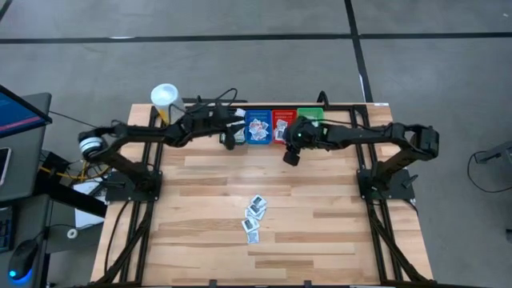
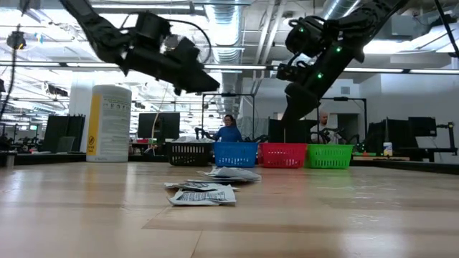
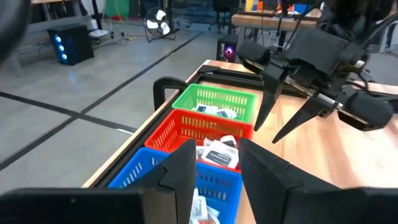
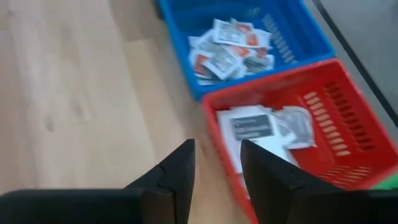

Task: Pick & Place First Aid Supplies
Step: Put the gray towelette pack in the red bin

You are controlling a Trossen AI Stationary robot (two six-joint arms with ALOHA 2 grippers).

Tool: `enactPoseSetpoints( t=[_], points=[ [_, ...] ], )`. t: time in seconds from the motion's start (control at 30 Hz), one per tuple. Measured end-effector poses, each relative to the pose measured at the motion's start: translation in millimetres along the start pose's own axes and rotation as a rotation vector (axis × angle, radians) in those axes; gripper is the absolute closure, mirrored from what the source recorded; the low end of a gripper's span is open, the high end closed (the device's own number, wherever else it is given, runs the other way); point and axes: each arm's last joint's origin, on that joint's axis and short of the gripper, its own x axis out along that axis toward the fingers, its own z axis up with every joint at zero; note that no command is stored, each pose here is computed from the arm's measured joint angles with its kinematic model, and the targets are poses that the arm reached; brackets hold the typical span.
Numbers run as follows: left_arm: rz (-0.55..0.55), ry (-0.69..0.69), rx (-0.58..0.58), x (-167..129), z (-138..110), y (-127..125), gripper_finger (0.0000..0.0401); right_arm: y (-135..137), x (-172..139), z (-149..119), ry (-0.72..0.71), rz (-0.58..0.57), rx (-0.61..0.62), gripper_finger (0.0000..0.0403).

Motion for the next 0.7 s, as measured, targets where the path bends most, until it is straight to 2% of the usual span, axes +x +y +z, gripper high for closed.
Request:
enactPoseSetpoints(
  t=[0.23,0.47,0.6,0.7],
  points=[
    [-0.044,-0.029,-0.002,-39,-6,-19,0.028,30,-6,3,-0.028,0.071,-0.113,0.028],
    [-0.1,-0.018,-0.078,-67,-25,-37,0.028,65,-16,8,-0.129,0.268,-0.287,0.028],
    [-0.131,0.019,-0.094,-75,-40,-45,0.028,83,-19,12,-0.197,0.323,-0.321,0.0282],
    [-0.156,0.052,-0.093,-78,-50,-51,0.028,93,-11,6,-0.164,0.359,-0.324,0.0284]
  ],
)
